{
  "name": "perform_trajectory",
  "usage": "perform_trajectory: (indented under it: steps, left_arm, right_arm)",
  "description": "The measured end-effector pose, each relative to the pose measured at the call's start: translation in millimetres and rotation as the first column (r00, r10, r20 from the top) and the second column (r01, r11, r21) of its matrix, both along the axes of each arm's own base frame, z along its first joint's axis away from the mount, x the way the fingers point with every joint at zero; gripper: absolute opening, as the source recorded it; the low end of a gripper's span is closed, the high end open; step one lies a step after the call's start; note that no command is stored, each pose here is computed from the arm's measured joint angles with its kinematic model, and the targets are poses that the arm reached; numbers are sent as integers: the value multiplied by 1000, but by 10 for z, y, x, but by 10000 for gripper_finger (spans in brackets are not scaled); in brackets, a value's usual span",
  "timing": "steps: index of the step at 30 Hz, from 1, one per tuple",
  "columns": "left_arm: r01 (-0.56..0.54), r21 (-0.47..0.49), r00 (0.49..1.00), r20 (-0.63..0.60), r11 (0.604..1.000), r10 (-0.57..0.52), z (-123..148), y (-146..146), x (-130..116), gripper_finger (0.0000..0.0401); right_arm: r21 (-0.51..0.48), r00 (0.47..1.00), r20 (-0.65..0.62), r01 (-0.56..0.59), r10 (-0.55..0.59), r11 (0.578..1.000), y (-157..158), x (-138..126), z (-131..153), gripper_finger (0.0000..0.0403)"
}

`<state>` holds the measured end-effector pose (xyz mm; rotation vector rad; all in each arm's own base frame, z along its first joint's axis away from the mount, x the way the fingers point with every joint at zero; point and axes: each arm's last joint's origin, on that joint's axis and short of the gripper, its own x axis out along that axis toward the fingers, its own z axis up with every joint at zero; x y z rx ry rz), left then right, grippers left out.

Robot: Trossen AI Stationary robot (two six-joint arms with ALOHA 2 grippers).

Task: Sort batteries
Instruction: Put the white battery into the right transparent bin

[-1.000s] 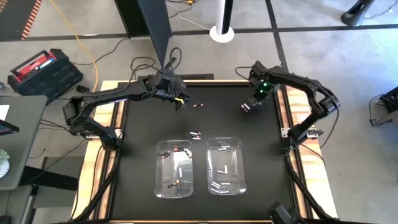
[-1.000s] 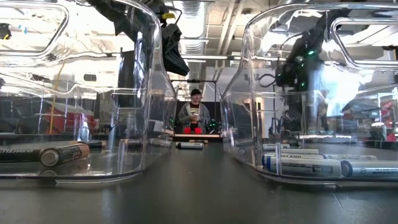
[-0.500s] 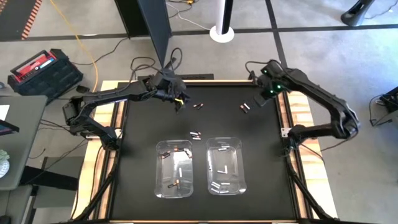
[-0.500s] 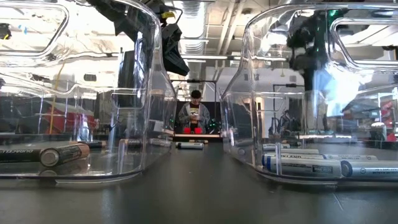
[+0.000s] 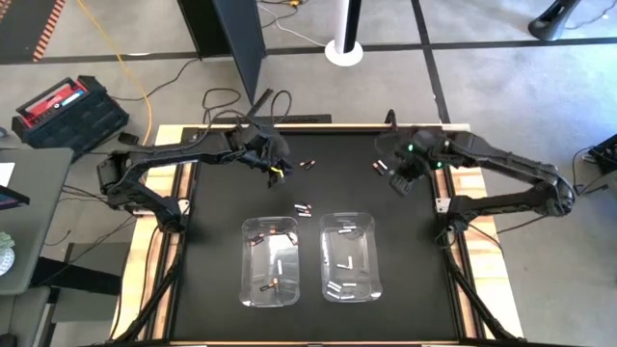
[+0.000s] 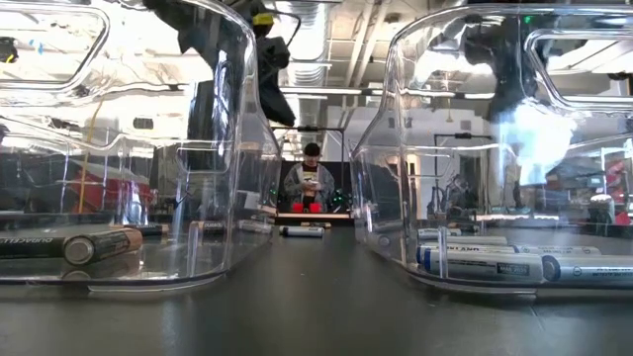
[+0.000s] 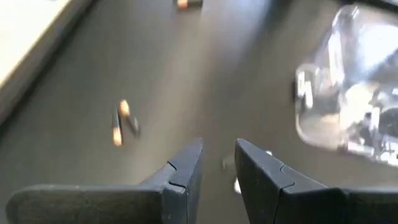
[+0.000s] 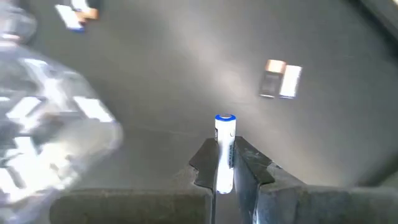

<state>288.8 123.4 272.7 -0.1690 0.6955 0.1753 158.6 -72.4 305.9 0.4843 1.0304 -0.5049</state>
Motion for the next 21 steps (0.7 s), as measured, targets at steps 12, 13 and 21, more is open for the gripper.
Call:
perform_trajectory:
  steps: [12, 13, 21]
  left_arm:
    - [-97, -9, 993, 67, 995, 98, -109, -528, -776, 91]
    - [-112, 3, 990, 85, 994, 112, -95, -577, -845, 91]
    - [-218, 95, 962, 187, 971, 198, -22, -799, -1192, 91]
  right_arm:
    - [103, 986, 163, -64, 47, 993, 873, 553, -64, 48]
    - [108, 985, 162, -76, 58, 991, 937, 599, -90, 48]
    - [78, 976, 40, -217, 214, 973, 1347, 1064, -305, 48]
